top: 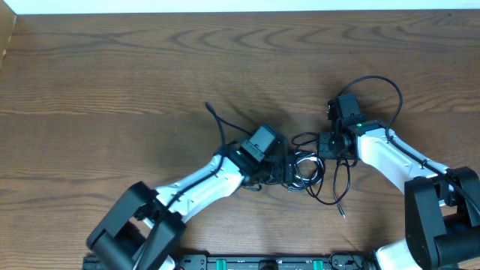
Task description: Untangle cables
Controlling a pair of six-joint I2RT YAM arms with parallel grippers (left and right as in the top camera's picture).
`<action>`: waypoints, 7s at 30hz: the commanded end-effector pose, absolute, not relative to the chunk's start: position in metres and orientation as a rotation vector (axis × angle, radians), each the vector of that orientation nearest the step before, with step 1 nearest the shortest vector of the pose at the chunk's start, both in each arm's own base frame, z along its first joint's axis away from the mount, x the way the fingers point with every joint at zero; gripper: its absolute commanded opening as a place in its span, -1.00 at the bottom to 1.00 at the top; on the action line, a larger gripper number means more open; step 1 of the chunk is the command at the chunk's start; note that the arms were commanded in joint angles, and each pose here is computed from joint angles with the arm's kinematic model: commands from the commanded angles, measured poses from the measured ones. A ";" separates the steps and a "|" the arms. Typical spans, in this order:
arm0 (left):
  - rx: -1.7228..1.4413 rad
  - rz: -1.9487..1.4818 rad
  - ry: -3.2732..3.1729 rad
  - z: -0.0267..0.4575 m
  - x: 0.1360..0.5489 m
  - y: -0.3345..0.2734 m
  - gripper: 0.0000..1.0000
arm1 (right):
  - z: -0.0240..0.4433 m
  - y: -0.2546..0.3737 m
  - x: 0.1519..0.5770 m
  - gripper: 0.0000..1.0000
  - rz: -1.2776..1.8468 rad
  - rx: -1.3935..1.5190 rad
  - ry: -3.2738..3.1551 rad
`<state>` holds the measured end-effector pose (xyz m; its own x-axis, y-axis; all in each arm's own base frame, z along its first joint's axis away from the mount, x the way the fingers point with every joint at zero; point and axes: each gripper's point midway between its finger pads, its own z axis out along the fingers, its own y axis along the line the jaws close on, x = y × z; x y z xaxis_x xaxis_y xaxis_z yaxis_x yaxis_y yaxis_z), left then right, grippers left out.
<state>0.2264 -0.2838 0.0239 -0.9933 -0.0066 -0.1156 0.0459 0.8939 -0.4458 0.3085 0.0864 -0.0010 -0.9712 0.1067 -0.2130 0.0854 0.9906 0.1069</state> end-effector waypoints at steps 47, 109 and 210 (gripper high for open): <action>-0.130 0.201 2.763 0.001 0.304 -0.127 -0.84 | 0.001 0.050 0.308 -0.98 -0.166 0.168 2.898; -1.367 -0.345 2.553 0.018 0.331 0.073 -0.85 | -0.011 -0.051 0.284 0.98 -0.316 0.750 2.859; -1.347 -0.353 2.543 0.019 0.336 0.072 -0.85 | 0.073 0.200 0.217 0.99 0.719 -0.430 2.975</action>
